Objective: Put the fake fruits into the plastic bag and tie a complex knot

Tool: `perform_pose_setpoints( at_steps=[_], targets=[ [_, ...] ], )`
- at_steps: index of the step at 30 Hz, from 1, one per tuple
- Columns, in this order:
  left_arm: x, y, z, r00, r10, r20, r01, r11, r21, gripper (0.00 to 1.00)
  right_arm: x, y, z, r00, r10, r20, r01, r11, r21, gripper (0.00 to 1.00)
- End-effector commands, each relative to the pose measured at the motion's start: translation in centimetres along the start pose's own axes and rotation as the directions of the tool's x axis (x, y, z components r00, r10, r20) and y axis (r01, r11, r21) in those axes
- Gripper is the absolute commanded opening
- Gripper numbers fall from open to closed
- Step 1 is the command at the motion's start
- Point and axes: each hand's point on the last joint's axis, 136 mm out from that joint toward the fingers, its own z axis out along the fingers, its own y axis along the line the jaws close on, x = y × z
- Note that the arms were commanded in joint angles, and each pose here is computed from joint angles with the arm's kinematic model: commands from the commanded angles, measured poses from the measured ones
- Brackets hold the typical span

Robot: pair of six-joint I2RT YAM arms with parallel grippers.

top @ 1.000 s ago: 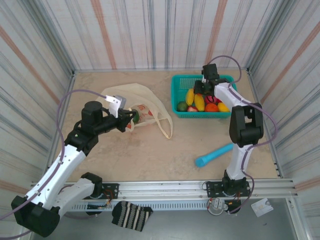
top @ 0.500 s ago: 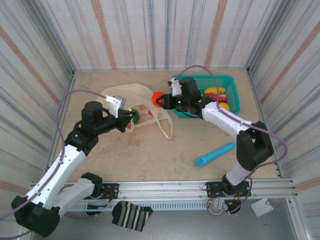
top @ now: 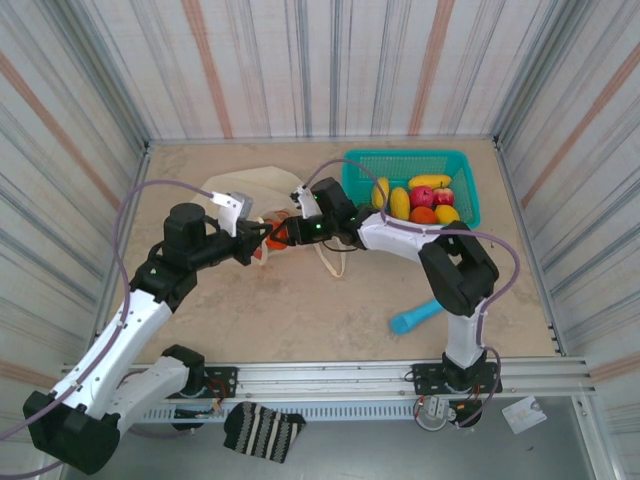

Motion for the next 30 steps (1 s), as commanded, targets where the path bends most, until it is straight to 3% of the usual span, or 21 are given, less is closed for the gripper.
perform_pose_setpoints(
  at_steps=[1,6,10,15,19,26,30],
  targets=[
    [-0.7,-0.9,-0.5,0.999,0.025,0.038,-0.026,0.999,0.044,0.00,-1.8,1.7,2.2,0.999,0.037,0.016,-0.036,0.996,-0.083,0.54],
    [-0.8,-1.4,-0.6,0.998,0.033,0.045,-0.036,0.997,0.069,0.00,-2.1,1.1,5.4,0.999,0.032,0.001,-0.032,0.998,-0.051,0.61],
    [-0.8,-1.4,-0.7,0.998,0.034,0.046,-0.037,0.997,0.069,0.00,-2.6,-1.1,6.0,0.999,0.009,0.033,-0.012,0.996,0.093,0.89],
    [-0.8,-1.2,-0.8,0.998,0.033,0.044,-0.036,0.998,0.050,0.00,-2.9,-1.7,5.2,0.999,-0.018,0.047,0.011,0.990,0.140,0.93],
    [-0.8,-0.6,-0.8,0.999,0.032,0.039,-0.032,0.999,0.019,0.00,-3.4,-1.7,3.6,0.997,-0.028,0.071,0.017,0.988,0.153,0.87],
    [-0.4,0.7,-1.0,1.000,0.019,0.024,-0.018,0.998,-0.064,0.00,-3.7,-0.3,-0.4,0.994,-0.013,0.111,0.004,0.997,0.073,0.62],
    [-0.1,1.1,-1.0,1.000,-0.002,0.012,0.003,0.996,-0.085,0.00,-3.8,0.0,-3.7,0.990,-0.025,0.140,0.012,0.996,0.092,0.46]
  ],
)
